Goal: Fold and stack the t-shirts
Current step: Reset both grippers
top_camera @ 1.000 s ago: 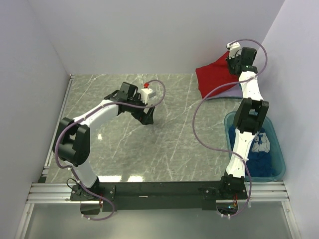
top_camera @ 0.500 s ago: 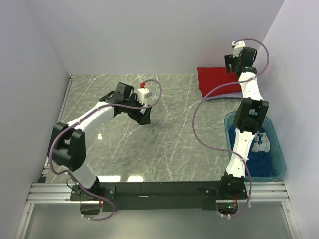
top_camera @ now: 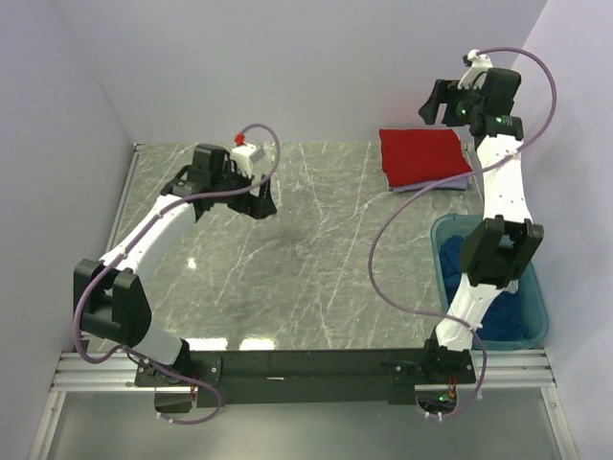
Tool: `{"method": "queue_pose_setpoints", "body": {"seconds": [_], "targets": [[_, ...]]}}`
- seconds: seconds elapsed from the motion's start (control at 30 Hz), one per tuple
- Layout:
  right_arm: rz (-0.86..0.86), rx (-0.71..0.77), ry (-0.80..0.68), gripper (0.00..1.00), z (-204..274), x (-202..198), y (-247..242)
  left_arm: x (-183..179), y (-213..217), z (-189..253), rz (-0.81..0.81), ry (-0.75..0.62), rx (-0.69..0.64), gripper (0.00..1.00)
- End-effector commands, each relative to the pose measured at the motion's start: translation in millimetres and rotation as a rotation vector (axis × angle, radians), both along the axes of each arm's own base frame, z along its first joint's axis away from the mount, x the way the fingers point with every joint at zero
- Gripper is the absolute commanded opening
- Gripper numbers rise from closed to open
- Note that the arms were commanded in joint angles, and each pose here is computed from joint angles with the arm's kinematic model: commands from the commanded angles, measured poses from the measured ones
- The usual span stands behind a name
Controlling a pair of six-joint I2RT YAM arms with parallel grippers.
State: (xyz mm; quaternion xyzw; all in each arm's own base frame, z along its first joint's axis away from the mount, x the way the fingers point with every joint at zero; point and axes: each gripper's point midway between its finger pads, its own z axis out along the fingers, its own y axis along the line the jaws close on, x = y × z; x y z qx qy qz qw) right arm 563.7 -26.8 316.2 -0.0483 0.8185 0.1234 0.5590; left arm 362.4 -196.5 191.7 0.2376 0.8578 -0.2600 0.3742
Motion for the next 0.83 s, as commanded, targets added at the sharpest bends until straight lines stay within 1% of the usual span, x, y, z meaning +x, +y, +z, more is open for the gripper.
{"method": "queue_pose_setpoints", "body": {"seconds": [0.0, 0.03, 0.07, 0.1, 0.13, 0.17, 0.2, 0.23, 0.27, 0.33, 0.37, 0.4, 0.47, 0.53, 0.57, 0.67, 0.8], "targets": [[0.172, 0.086, 0.117, 0.91, 7, -62, 69, 14, 17, 32, 0.073, -0.007, -0.057, 1.00], [0.209, 0.050, 0.128, 0.91, 2, -73, 77, 15, 21, 32, 0.085, -0.002, -0.057, 0.99], [0.228, 0.040, 0.209, 0.91, -26, -89, 84, 17, 24, 33, 0.098, -0.007, -0.045, 0.99], [0.260, 0.012, 0.208, 0.91, -23, -106, 94, 17, 27, 30, 0.110, 0.000, -0.030, 1.00], [0.313, -0.032, 0.221, 0.92, -33, -119, 107, 16, 32, 24, 0.130, 0.015, -0.004, 0.99], [0.357, -0.046, 0.297, 0.92, -61, -139, 119, 14, 35, 16, 0.140, 0.033, 0.014, 0.99], [0.382, -0.067, 0.297, 0.92, -63, -155, 125, 11, 38, 12, 0.148, 0.046, 0.021, 0.99], [0.405, -0.084, 0.319, 0.92, -73, -167, 129, 8, 39, 8, 0.150, 0.060, 0.028, 0.99], [0.464, -0.113, 0.387, 0.92, -101, -189, 141, -2, 40, -6, 0.133, 0.096, 0.037, 0.99], [0.506, -0.158, 0.394, 0.92, -112, -212, 147, -12, 40, -10, 0.124, 0.100, 0.032, 0.99], [0.525, -0.161, 0.432, 0.92, -132, -228, 151, -23, 44, -25, 0.127, 0.127, 0.047, 0.99], [0.529, -0.163, 0.421, 0.93, -132, -237, 152, -26, 46, -23, 0.132, 0.105, 0.049, 0.99], [0.541, -0.158, 0.445, 0.93, -150, -252, 151, -36, 58, -41, 0.155, 0.109, 0.103, 0.99], [0.543, -0.166, 0.435, 0.93, -153, -259, 149, -43, 65, -43, 0.153, 0.085, 0.141, 0.99], [0.544, -0.165, 0.445, 0.93, -160, -264, 148, -48, 69, -50, 0.160, 0.096, 0.153, 0.99], [0.513, -0.178, 0.380, 0.93, -156, -268, 144, -56, 75, -49, 0.176, 0.072, 0.167, 0.99], [0.457, -0.189, 0.338, 0.94, -151, -266, 138, -55, 94, -43, 0.264, 0.054, 0.210, 0.99]]}}
